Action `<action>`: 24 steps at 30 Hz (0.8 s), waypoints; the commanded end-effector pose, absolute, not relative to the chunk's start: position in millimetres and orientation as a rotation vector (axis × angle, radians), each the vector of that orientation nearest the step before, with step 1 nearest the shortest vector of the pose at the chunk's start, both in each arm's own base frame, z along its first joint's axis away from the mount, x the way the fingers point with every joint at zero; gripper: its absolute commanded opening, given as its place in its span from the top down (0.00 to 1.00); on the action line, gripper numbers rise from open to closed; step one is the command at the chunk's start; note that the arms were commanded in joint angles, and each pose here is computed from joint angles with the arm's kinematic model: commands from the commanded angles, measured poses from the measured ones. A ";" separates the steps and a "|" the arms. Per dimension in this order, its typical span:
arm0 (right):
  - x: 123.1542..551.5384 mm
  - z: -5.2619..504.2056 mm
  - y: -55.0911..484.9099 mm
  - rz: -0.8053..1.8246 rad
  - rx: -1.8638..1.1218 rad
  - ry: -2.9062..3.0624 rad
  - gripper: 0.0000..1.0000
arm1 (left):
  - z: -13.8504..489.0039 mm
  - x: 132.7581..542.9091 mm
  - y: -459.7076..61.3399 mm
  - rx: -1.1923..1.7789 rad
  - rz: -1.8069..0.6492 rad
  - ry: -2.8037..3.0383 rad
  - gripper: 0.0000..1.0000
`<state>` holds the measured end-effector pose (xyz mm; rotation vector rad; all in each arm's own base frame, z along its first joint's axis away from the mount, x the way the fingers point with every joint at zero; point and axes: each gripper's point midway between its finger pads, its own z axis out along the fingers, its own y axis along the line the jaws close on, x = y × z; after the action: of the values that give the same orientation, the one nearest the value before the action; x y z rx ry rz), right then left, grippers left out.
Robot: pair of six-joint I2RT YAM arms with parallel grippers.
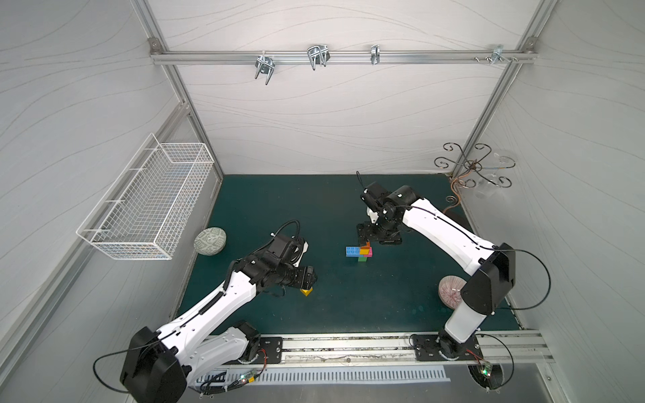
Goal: Assemble the number 4 with lego
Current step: Assemble the lego brick with the lego brick, then pick up the lego brick from the center of the board.
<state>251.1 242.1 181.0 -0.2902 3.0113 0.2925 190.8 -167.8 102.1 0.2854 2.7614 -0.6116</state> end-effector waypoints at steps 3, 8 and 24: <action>241.5 199.4 237.6 0.386 -0.308 2.950 0.01 | 81.5 193.9 -174.4 0.182 -0.628 2.843 0.20; 237.1 208.3 228.7 0.409 -0.286 2.919 0.01 | 66.2 194.4 -172.7 0.185 -0.575 2.909 0.16; 233.3 216.1 223.7 0.453 -0.259 2.890 0.01 | 67.7 175.8 -194.0 0.280 -0.678 2.939 0.14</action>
<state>235.3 225.3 209.7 -0.2740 2.9074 0.4210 173.9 -181.9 58.9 0.2555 2.9699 -0.6233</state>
